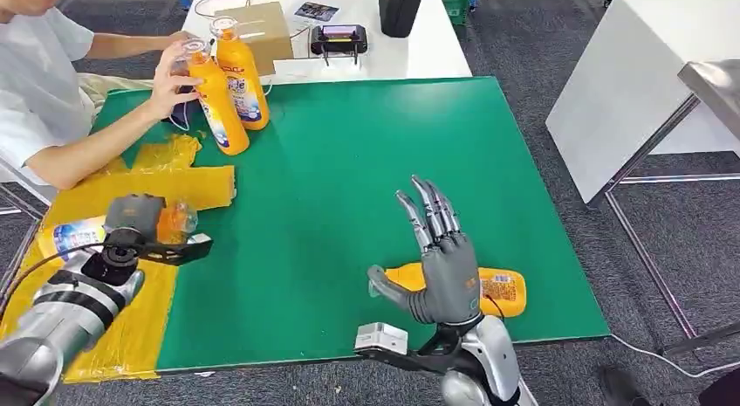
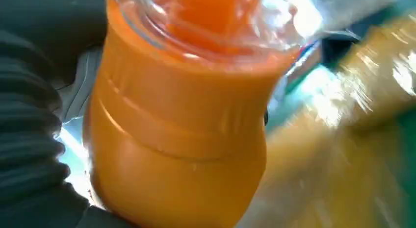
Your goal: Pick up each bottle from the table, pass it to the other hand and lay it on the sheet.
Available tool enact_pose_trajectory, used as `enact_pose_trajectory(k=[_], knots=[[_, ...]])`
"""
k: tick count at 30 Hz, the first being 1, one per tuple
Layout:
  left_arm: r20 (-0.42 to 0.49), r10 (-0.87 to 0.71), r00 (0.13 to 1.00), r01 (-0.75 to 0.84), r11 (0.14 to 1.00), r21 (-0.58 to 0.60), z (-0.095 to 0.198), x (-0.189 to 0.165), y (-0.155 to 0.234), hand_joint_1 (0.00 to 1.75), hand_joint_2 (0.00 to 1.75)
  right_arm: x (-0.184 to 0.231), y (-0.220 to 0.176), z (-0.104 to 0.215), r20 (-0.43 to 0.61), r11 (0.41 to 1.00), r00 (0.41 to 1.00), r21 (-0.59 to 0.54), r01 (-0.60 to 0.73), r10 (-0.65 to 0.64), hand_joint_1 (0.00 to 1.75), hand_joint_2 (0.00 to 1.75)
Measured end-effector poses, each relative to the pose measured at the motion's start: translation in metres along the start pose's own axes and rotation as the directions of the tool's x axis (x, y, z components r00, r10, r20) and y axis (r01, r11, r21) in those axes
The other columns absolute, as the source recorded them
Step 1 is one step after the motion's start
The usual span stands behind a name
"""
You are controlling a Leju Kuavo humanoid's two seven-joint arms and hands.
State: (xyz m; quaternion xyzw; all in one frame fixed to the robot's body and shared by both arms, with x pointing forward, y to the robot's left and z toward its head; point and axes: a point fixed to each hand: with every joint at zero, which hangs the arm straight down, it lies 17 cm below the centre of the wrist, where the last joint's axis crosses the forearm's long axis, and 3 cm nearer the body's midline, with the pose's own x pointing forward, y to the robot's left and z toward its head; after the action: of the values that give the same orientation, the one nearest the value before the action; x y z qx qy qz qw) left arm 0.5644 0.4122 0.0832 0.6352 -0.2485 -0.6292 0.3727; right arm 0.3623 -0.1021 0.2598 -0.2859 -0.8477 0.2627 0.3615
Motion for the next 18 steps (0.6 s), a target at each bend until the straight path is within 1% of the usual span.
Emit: enact_pose_trajectory(k=[1,2,4,9,13,15,18], knots=[[0.015,0.002,1.000,-0.001,1.000,-0.002,0.003,0.006,-0.004,0.96,1.75,-0.001,0.000,0.000,-0.003,1.000,1.000,0.001,-0.004,0.004,0.00,1.75],[0.036,0.006,0.999,-0.006,1.000,0.000,0.005,0.013,-0.006,0.10,1.75,-0.003,0.001,0.001,-0.010,1.000,1.000,0.003,-0.005,0.005,0.00,1.75],[0.078,0.023,0.997,-0.024,1.000,0.016,0.008,0.028,-0.004,0.00,1.75,-0.007,0.004,0.002,-0.024,1.000,1.000,0.017,-0.010,0.010,0.00,1.75],[0.183,0.087,0.979,-0.096,0.994,0.043,0.017,0.066,0.005,0.00,1.75,-0.020,0.015,0.007,-0.060,0.998,0.998,0.054,-0.020,0.023,0.00,1.75],[0.200,0.125,0.972,-0.140,0.988,0.062,0.022,0.080,0.014,0.00,1.75,-0.027,0.020,0.010,-0.078,0.997,0.997,0.072,-0.024,0.029,0.00,1.75],[0.204,0.151,0.967,-0.175,0.979,0.102,0.026,0.086,0.022,0.00,1.75,-0.029,0.023,0.011,-0.087,0.996,0.996,0.083,-0.012,0.019,0.00,1.75],[0.187,0.213,0.959,-0.248,0.950,0.189,0.035,0.088,0.038,0.00,1.75,-0.033,0.029,0.014,-0.106,0.994,0.994,0.106,0.001,0.010,0.00,1.75]])
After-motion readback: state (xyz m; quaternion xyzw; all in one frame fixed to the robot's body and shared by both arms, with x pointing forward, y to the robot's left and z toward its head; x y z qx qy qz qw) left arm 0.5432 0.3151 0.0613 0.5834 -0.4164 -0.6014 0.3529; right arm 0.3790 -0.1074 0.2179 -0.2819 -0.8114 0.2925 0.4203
